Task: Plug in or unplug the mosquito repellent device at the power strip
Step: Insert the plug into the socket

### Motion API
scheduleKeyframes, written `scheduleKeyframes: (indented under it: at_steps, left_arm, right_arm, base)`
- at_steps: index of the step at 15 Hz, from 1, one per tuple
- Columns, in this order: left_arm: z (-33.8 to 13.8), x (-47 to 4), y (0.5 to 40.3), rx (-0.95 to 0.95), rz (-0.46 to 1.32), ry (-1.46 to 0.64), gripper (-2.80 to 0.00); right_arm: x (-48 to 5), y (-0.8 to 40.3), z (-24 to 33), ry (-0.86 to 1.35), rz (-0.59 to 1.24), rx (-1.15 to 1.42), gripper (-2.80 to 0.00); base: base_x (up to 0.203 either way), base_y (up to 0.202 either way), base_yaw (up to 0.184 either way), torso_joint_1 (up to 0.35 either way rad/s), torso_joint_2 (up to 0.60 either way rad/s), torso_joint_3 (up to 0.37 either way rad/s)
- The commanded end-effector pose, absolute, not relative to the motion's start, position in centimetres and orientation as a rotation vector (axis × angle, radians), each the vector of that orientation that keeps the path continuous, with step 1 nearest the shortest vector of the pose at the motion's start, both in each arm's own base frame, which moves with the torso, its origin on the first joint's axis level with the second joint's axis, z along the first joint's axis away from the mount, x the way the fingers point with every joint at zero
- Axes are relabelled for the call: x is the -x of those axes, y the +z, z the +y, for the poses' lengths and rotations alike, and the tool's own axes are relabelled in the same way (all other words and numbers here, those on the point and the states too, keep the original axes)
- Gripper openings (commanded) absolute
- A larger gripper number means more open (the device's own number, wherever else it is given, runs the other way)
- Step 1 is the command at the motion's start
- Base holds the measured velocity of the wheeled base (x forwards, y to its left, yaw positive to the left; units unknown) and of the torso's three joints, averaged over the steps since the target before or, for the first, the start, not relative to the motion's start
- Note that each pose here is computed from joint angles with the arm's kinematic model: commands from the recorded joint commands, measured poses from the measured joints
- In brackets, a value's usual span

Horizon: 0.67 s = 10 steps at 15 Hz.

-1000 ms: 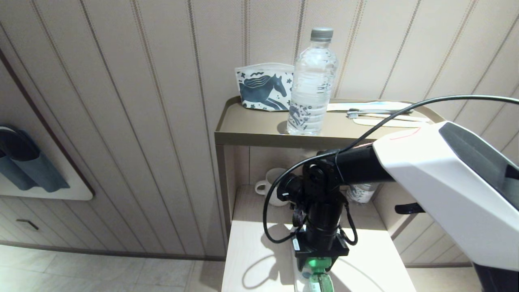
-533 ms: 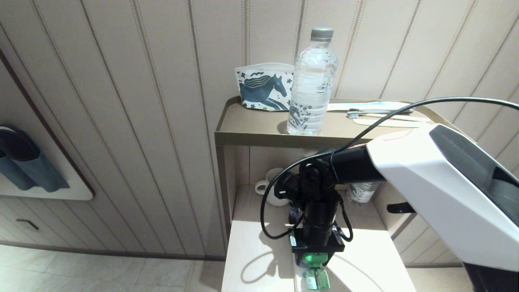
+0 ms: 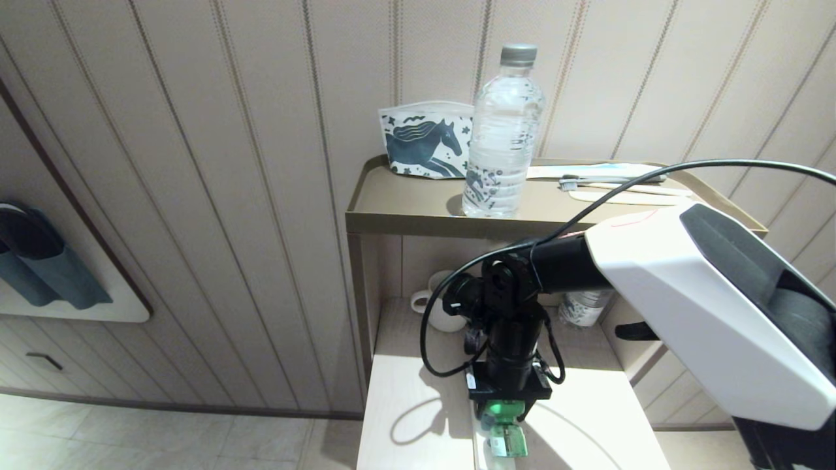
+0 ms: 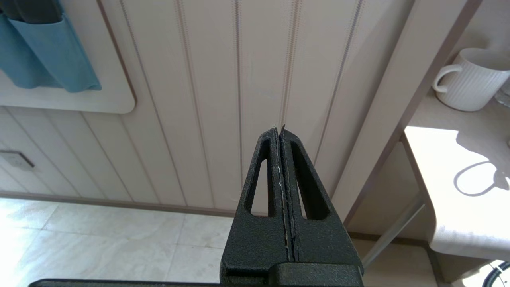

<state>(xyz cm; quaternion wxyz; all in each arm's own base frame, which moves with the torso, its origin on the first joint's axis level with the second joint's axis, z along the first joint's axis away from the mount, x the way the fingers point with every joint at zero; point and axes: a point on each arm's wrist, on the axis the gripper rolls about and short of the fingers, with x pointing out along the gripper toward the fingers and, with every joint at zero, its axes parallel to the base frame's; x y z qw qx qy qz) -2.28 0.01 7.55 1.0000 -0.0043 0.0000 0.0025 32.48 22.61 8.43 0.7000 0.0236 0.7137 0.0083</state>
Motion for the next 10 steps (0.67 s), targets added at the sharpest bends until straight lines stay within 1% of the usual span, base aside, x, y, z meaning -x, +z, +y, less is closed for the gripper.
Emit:
scheduleKeyframes:
  at_steps: [1, 10]
  left_arm:
    - [0.01, 2.27, 7.55, 0.009, 0.002, 0.006, -2.80]
    - [0.01, 2.27, 7.55, 0.009, 0.002, 0.006, -2.80]
  right_arm:
    - [-32.71, 8.45, 22.41, 0.005, 1.586, -0.056, -2.80]
    - [-33.03, 7.70, 22.54, -0.005, 1.595, -0.048, -2.80]
  base:
    - [0.000, 0.000, 0.000, 0.000, 0.00, 0.000]
    - [0.000, 0.000, 0.000, 0.000, 0.00, 0.000]
